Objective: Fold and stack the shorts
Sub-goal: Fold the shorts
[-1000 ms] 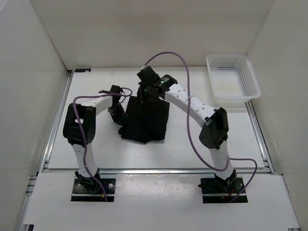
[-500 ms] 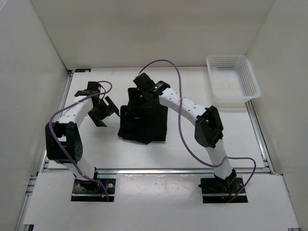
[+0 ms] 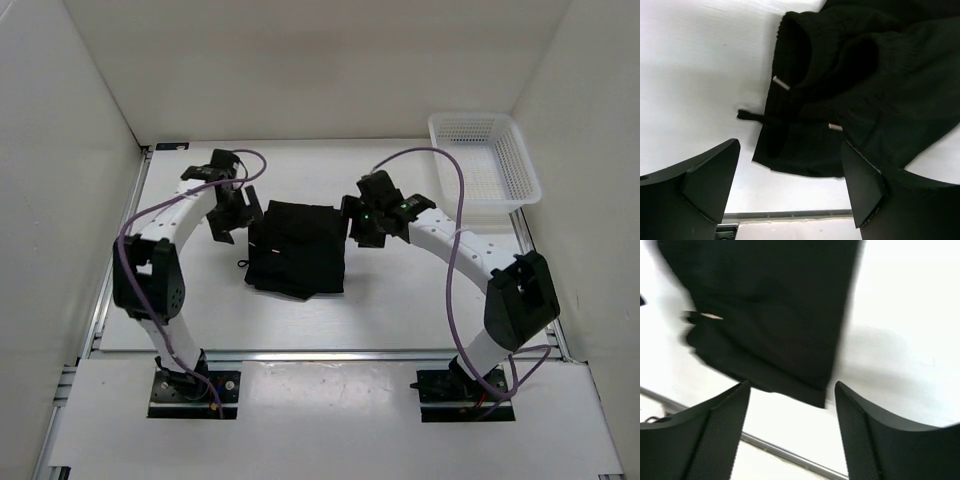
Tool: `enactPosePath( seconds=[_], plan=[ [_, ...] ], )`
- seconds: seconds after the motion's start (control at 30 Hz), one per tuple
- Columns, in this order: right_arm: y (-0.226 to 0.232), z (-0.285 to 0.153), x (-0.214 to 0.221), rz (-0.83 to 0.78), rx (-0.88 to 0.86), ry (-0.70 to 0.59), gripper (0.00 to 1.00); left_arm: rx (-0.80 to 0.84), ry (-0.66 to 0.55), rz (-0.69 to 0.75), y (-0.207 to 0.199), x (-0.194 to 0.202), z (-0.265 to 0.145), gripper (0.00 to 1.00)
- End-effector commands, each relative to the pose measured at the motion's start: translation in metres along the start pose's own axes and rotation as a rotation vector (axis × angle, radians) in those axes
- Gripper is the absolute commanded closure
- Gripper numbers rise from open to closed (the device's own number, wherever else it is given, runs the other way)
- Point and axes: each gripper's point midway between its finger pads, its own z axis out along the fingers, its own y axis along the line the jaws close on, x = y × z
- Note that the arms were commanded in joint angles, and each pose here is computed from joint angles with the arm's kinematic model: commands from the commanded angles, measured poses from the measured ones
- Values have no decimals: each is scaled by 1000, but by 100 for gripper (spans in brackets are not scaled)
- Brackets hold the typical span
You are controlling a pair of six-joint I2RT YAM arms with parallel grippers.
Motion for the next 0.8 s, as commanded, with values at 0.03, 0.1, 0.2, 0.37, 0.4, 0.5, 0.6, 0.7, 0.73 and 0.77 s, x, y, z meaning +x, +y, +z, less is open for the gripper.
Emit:
enactPosePath(
  seconds=[0.03, 0.1, 0.2, 0.37, 0.4, 0.5, 0.6, 0.7, 0.73, 0.77],
  plan=[
    [1, 13, 23, 19, -54, 89, 25, -62, 37, 80, -7, -1, 27, 8],
    [4, 18, 28, 31, -74, 118, 26, -54, 32, 93, -15, -4, 31, 20],
    [17, 29, 29, 12, -82, 134, 36, -81, 6, 85, -16, -17, 44, 41],
    [9, 86, 47, 6, -11, 223, 56, -108, 32, 85, -22, -33, 79, 77],
    [2, 95, 45, 4, 28, 208, 60, -113, 39, 76, -23, -33, 85, 82],
    [-20, 120, 49, 31, 117, 237, 64, -127, 80, 75, -20, -26, 103, 84],
    [-40, 131, 40, 58, 195, 226, 62, -126, 96, 75, -19, -23, 107, 84],
    [-56, 131, 21, 34, 267, 188, 57, -116, 103, 84, -25, -21, 110, 84],
    [-59, 129, 14, 40, 280, 177, 56, -104, 111, 83, -27, -19, 110, 84],
    [-60, 127, 12, 20, 287, 173, 53, -87, 107, 95, -34, -17, 105, 84]
  ],
)
